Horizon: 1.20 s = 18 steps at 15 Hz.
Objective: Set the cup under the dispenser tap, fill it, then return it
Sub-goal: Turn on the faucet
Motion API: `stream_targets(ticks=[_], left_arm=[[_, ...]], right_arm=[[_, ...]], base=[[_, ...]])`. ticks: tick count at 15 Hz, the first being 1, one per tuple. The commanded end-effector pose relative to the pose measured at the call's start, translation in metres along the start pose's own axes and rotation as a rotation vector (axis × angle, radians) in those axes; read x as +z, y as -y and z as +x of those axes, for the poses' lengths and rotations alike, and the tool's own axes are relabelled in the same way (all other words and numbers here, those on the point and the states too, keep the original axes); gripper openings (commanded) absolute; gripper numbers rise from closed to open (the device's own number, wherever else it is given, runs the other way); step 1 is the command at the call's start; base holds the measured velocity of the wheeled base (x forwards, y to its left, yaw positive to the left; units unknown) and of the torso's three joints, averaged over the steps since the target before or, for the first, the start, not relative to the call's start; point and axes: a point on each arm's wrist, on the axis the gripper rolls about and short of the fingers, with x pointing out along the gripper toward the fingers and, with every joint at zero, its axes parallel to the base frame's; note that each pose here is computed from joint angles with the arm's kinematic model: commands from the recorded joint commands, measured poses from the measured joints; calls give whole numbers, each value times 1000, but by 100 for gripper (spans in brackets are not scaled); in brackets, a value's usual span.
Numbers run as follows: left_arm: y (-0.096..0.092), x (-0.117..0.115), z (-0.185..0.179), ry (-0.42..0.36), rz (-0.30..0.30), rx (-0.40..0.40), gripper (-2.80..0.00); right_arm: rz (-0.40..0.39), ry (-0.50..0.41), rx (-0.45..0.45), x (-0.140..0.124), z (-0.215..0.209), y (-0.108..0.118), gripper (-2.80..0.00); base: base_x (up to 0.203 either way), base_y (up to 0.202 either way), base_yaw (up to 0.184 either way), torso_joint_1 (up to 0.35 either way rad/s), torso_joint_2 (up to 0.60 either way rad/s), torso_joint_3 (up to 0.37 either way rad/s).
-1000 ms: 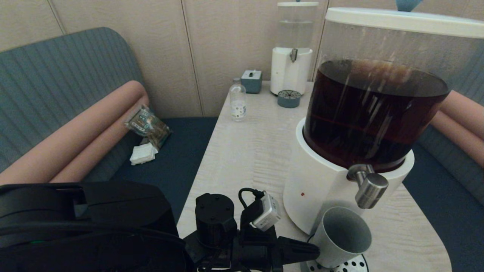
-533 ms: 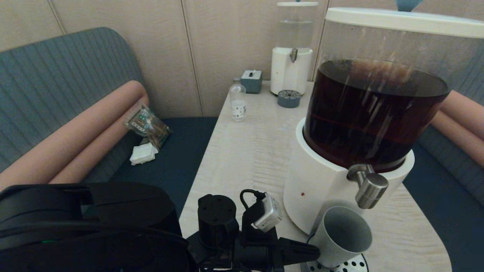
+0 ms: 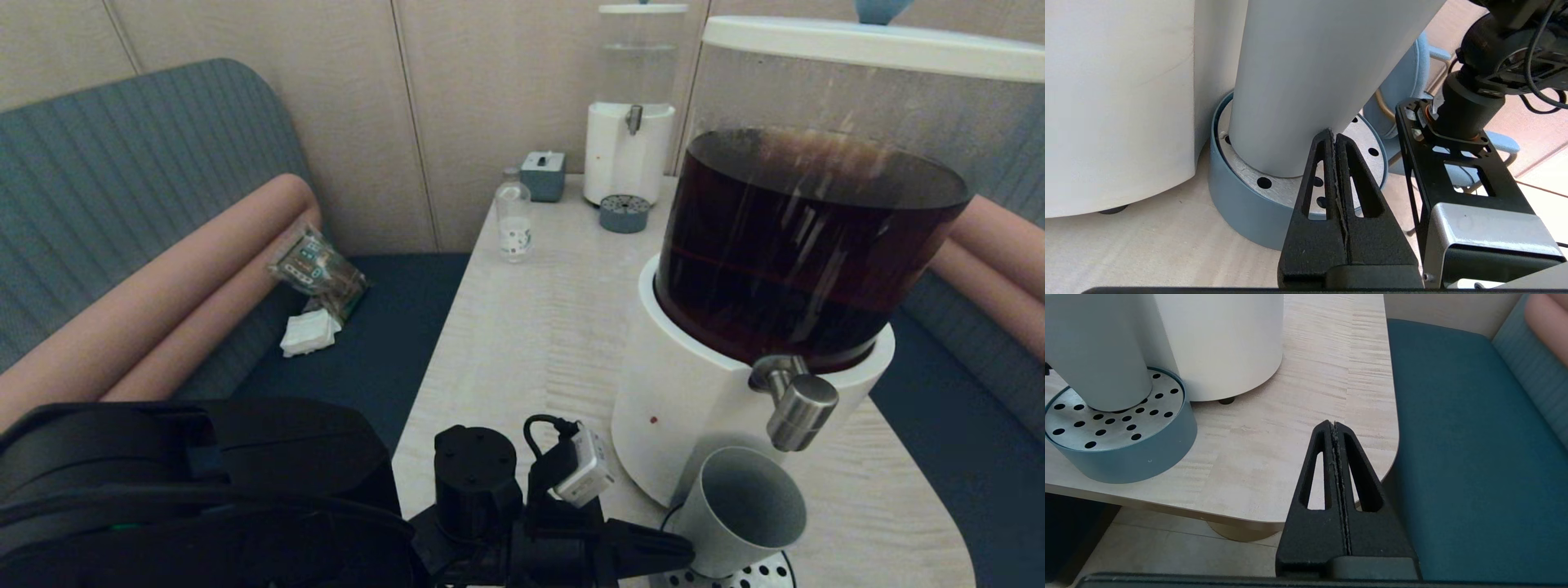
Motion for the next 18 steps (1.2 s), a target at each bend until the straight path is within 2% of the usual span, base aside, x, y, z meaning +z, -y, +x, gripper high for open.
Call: stream_targets(ticks=[1,5,8,11,13,14,16,18], left_arm=[[1,0,0,3,2,-5,-280],[9,7,-8,4,3,-5,-280],[23,18,-23,9,5,2,-280],[43,38,-47,47,10,80,-280],[59,68,-66,143,38,162,-280],[69,88,-78,222,52,224,-280],[86,124,-108,405,65,386,-280],[87,154,-152,582,107,578,-280]], right_arm=[[-1,-1,2,-3,0,0,-280],[-1,-1,2,-3,0,0,-280],[-1,-1,2,-3,0,0,-280],[-1,-1,2,-3,0,0,-280],[-3,-1,2,-3,0,0,-280],[-3,-1,3,-3,0,0,-280],[-3,-1,2,-3,0,0,-280],[-3,-1,2,-3,0,0,-280]], base=[[0,0,0,0,0,0],[0,0,0,0,0,0],[0,0,0,0,0,0],[0,0,0,0,0,0],[0,0,0,0,0,0],[0,0,0,0,0,0],[0,0,0,0,0,0],[0,0,0,0,0,0]])
